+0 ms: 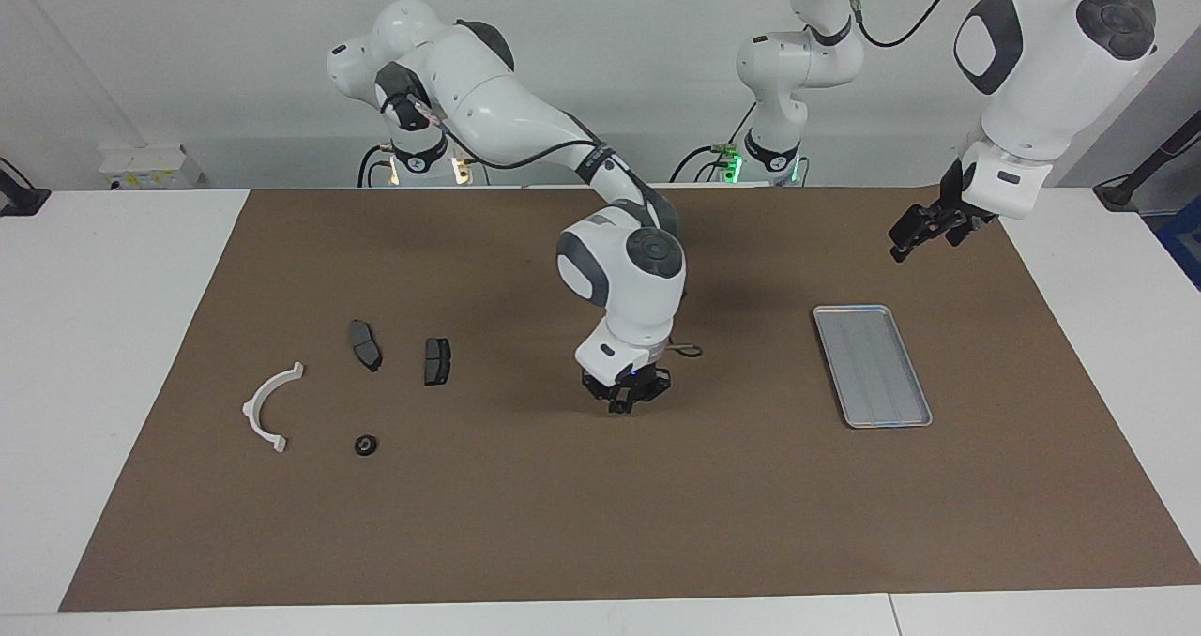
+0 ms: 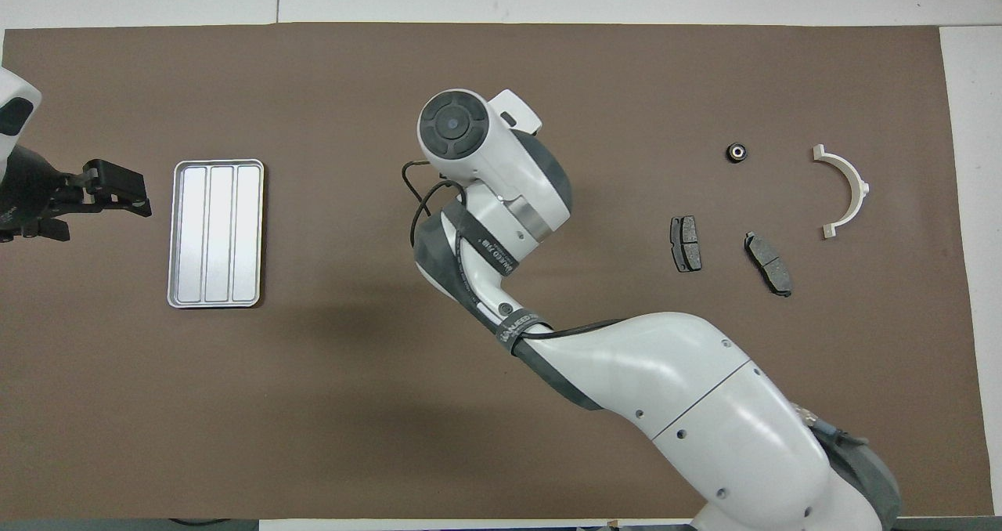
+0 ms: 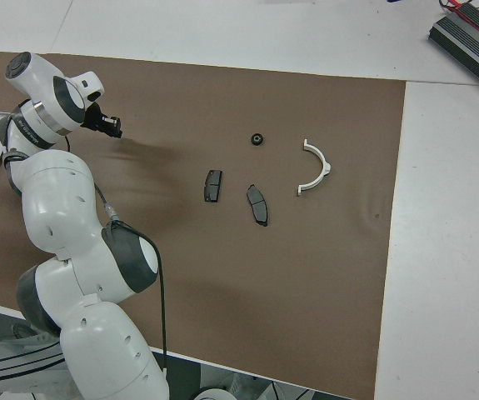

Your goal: Place bearing gear from tray to pile

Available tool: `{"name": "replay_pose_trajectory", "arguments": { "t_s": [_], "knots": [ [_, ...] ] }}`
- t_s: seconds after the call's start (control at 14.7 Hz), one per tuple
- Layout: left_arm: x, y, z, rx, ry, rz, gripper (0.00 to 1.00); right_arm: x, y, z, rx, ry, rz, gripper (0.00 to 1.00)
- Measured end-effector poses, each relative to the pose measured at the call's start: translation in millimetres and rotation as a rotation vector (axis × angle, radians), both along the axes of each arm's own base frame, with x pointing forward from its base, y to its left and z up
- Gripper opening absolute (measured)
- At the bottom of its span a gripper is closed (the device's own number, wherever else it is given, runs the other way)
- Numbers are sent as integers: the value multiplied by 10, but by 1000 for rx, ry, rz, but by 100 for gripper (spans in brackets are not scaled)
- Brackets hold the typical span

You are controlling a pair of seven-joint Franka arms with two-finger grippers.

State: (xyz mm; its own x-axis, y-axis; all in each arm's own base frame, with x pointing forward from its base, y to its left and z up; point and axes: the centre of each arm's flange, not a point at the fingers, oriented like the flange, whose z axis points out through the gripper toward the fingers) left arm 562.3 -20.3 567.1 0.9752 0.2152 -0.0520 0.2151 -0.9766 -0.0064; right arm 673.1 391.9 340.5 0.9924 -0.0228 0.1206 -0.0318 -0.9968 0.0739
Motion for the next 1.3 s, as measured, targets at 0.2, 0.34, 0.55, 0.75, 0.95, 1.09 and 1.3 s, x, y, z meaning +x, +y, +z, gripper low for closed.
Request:
{"name": "replay_pose_trajectory", "arguments": {
  "t_s": [0.2, 0.34, 0.55, 0.75, 0.95, 1.09, 1.3],
  "knots": [
    [-6, -15, 13, 0, -2, -3, 100, 218, -500, 339, -4, -6, 35, 24],
    [-9, -15, 20, 0, -4, -3, 100, 313, -744, 357, -13, 3, 47, 24],
    [-10, -15, 21, 0, -4, -3, 100, 448, -1122, 263, -30, 27, 75, 24],
    [-10, -15, 22, 0, -4, -3, 100, 594, -1600, 178, -43, 53, 103, 24],
    [-9, -13, 22, 0, -4, -2, 100, 611, -1945, 226, -53, 117, 94, 24],
    [-9, -11, 22, 0, -4, -2, 100, 501, -1994, 419, -69, 182, 84, 24],
    [-10, -11, 22, 0, -4, -2, 100, 333, -2008, 1041, -47, 181, 84, 24]
  ]
}}
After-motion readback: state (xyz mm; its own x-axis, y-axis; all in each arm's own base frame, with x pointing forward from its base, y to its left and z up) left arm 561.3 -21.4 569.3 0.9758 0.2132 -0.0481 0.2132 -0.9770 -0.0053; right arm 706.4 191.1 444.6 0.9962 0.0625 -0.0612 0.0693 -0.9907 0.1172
